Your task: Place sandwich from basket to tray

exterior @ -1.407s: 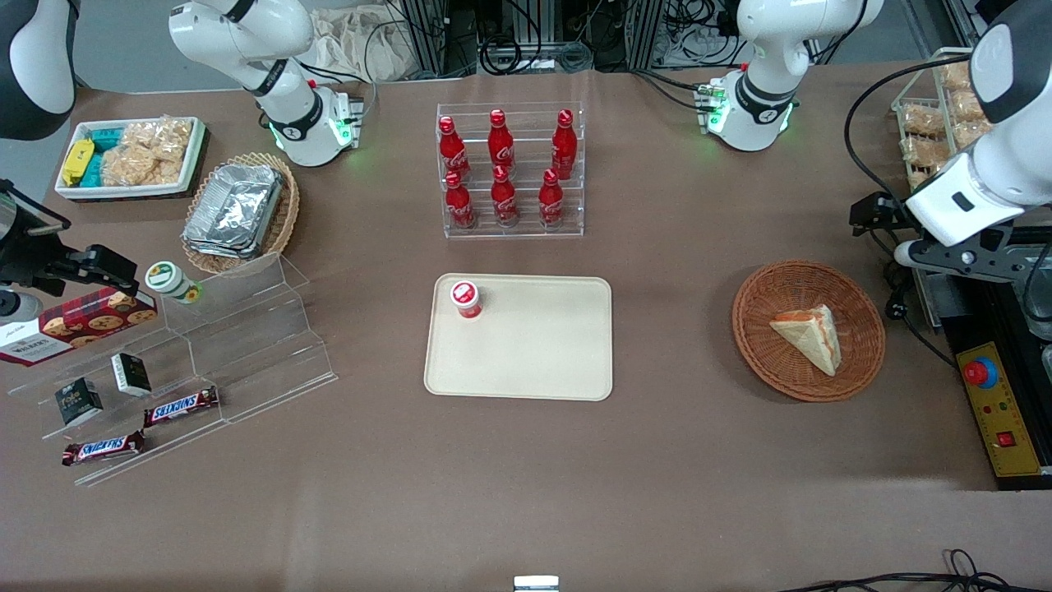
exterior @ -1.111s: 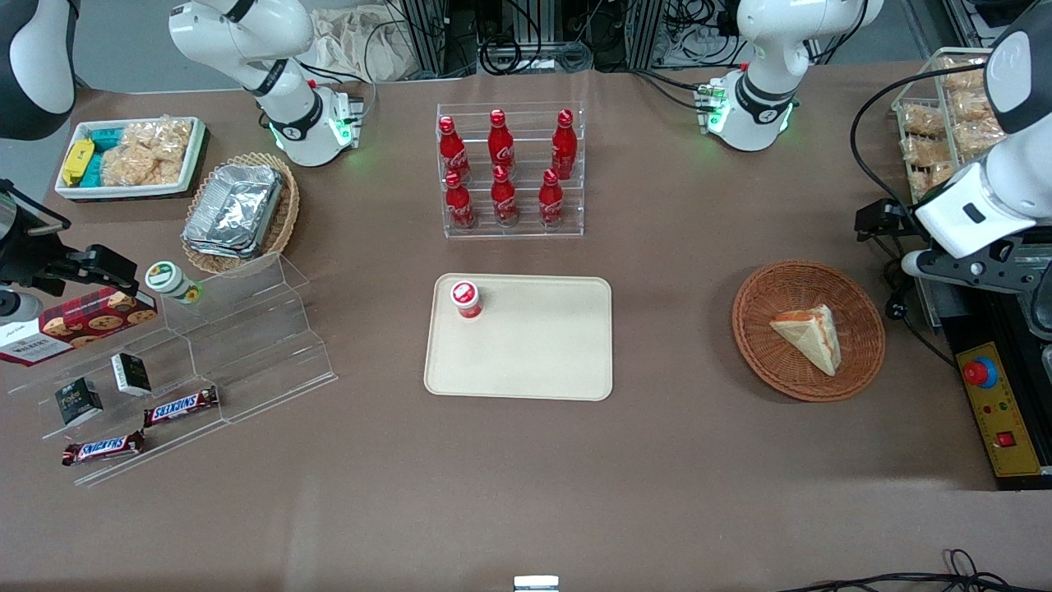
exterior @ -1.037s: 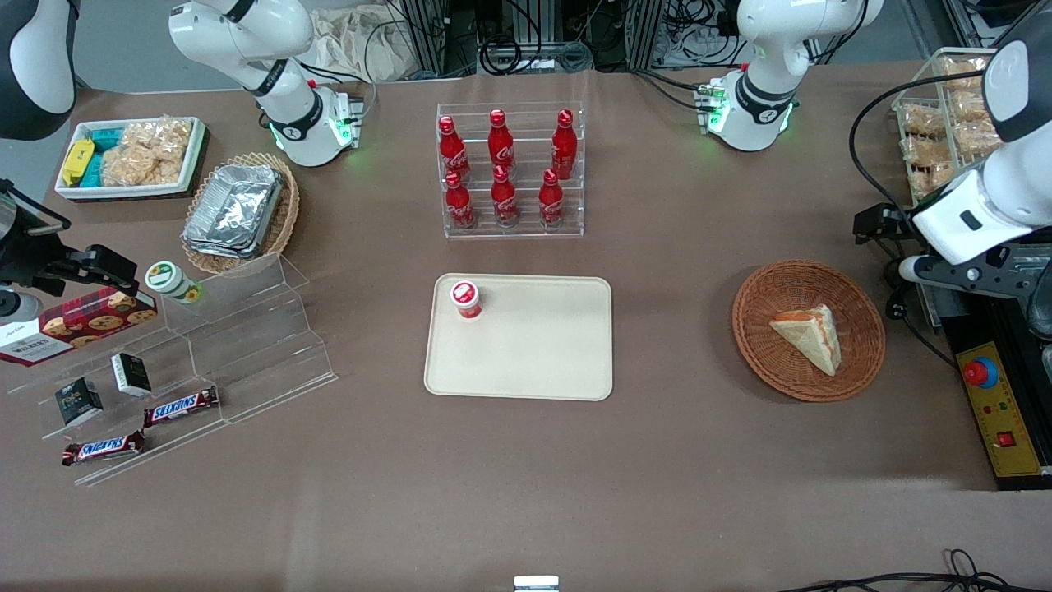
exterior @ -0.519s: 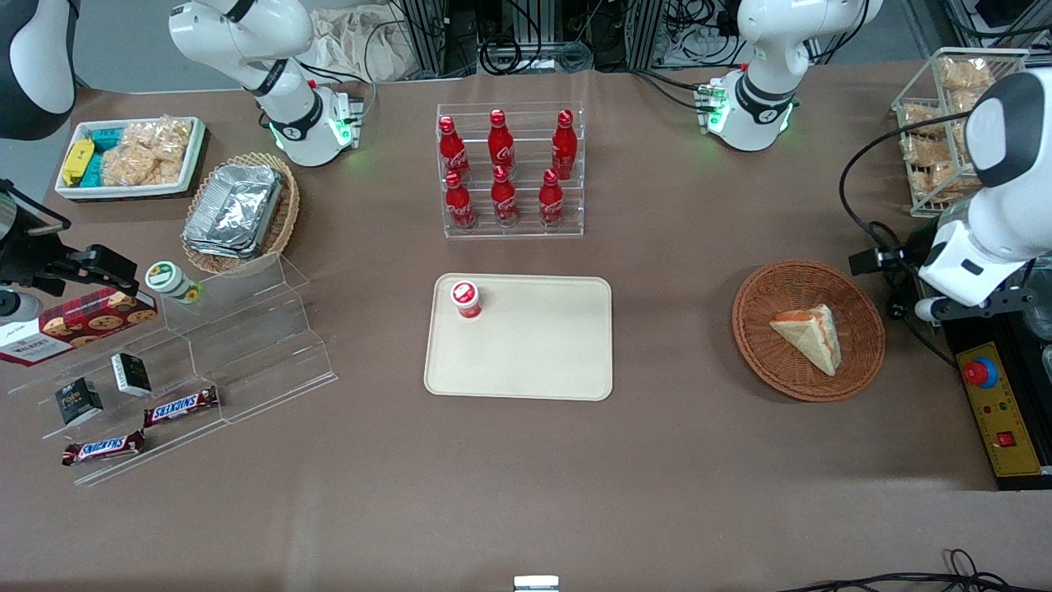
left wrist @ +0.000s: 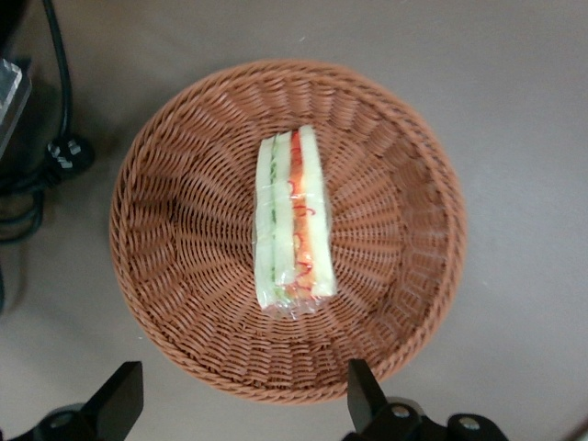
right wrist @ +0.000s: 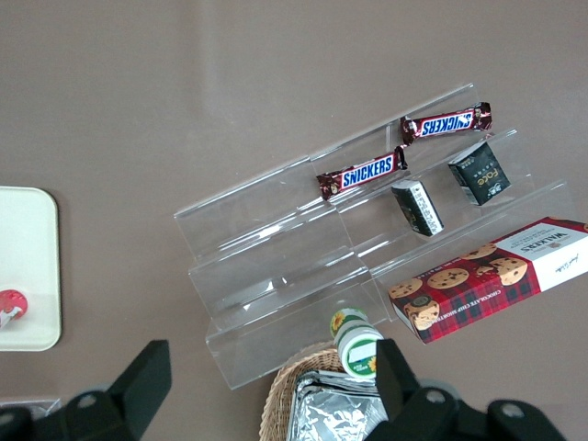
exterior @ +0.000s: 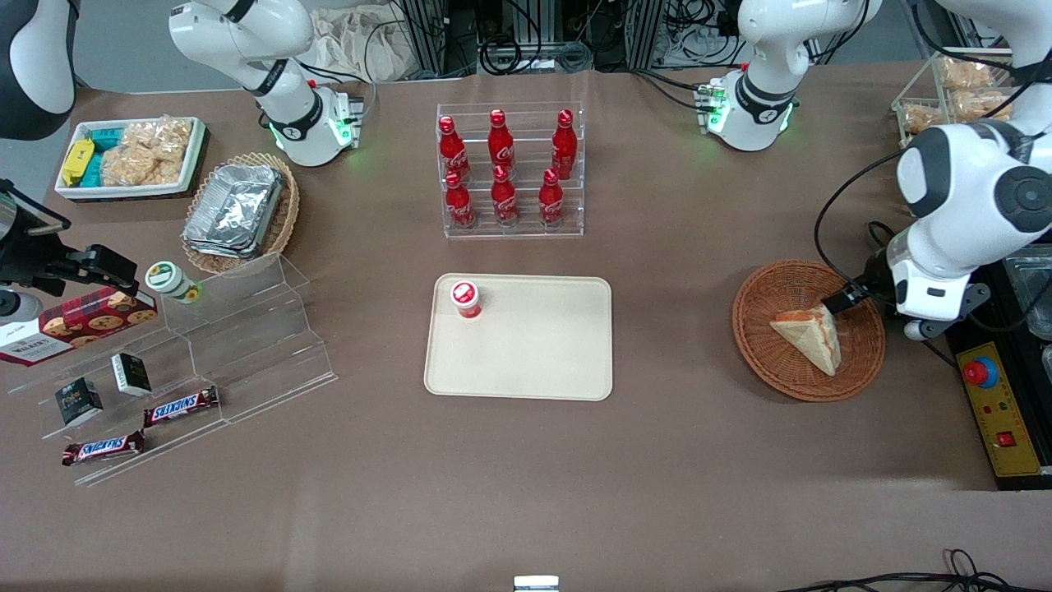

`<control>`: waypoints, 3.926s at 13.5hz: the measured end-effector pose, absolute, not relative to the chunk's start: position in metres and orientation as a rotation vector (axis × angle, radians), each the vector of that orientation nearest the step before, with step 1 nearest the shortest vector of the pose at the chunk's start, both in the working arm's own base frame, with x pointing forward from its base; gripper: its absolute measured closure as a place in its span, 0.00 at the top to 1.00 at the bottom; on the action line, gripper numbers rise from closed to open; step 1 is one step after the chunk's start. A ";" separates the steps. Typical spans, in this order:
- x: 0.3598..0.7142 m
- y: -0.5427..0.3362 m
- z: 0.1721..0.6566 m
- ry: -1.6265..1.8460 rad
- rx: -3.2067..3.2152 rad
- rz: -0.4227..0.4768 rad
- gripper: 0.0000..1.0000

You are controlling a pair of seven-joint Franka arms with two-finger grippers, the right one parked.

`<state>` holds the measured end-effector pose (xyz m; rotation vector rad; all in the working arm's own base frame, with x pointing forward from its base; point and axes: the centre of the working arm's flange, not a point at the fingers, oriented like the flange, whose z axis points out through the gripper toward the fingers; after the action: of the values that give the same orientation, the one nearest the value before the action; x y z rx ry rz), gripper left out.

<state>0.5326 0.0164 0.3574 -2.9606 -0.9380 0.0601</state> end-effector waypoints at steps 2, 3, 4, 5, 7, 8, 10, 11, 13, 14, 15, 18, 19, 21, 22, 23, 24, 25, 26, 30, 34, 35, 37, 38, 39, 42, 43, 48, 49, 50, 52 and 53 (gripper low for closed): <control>0.531 0.017 0.339 -1.008 -2.924 0.062 1.00; 0.532 0.017 0.332 -1.043 -2.911 0.065 1.00; 0.533 0.017 0.326 -1.068 -2.901 0.066 1.00; 0.535 0.017 0.321 -1.076 -2.896 0.063 1.00; 0.536 0.017 0.311 -1.082 -2.894 0.068 1.00; 0.538 0.017 0.306 -1.084 -2.896 0.065 1.00; 0.540 0.017 0.293 -1.086 -2.901 0.065 1.00; 0.541 0.017 0.285 -1.084 -2.904 0.066 1.00; 0.542 0.018 0.272 -1.085 -2.906 0.076 1.00; 0.542 0.018 0.266 -1.088 -2.903 0.089 1.00; 0.541 0.019 0.260 -1.097 -2.897 0.104 1.00; 0.544 0.019 0.242 -1.181 -2.851 0.073 0.92; 0.544 0.018 0.239 -1.189 -2.834 0.056 0.86; 0.547 0.017 0.242 -1.189 -2.825 0.022 0.61; 0.551 0.017 0.250 -1.196 -2.825 -0.006 0.52; 0.556 0.017 0.258 -1.203 -2.825 -0.033 0.41; 0.559 0.017 0.266 -1.203 -2.824 -0.047 0.37; 0.564 0.016 0.275 -1.200 -2.820 -0.045 0.34; 0.570 0.012 0.287 -1.190 -2.809 -0.019 0.33; 0.604 -0.043 0.385 -1.057 -2.807 0.085 0.23; 0.611 -0.120 0.495 -0.700 -3.012 0.152 0.19; 0.609 -0.139 0.506 -0.595 -3.056 0.146 0.19; 0.600 -0.191 0.504 -0.417 -3.113 0.171 0.19; 0.594 -0.220 0.494 -0.338 -3.131 0.197 0.19; 0.588 -0.251 0.481 -0.260 -3.149 0.210 0.19; 0.579 -0.333 0.432 -0.178 -3.211 0.182 0.19; 0.575 -0.352 0.410 -0.167 -3.196 0.176 0.19; 0.577 -0.393 0.299 -0.232 -3.173 0.168 0.19; 0.578 -0.396 0.284 -0.234 -3.187 0.180 0.19; 0.576 -0.402 0.271 -0.223 -3.198 0.191 0.19; 0.564 -0.421 0.251 -0.173 -3.194 0.191 0.19; 0.559 -0.427 0.244 -0.157 -3.184 0.188 0.16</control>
<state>0.5591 -0.4271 0.2437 -3.1836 -0.1568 0.1880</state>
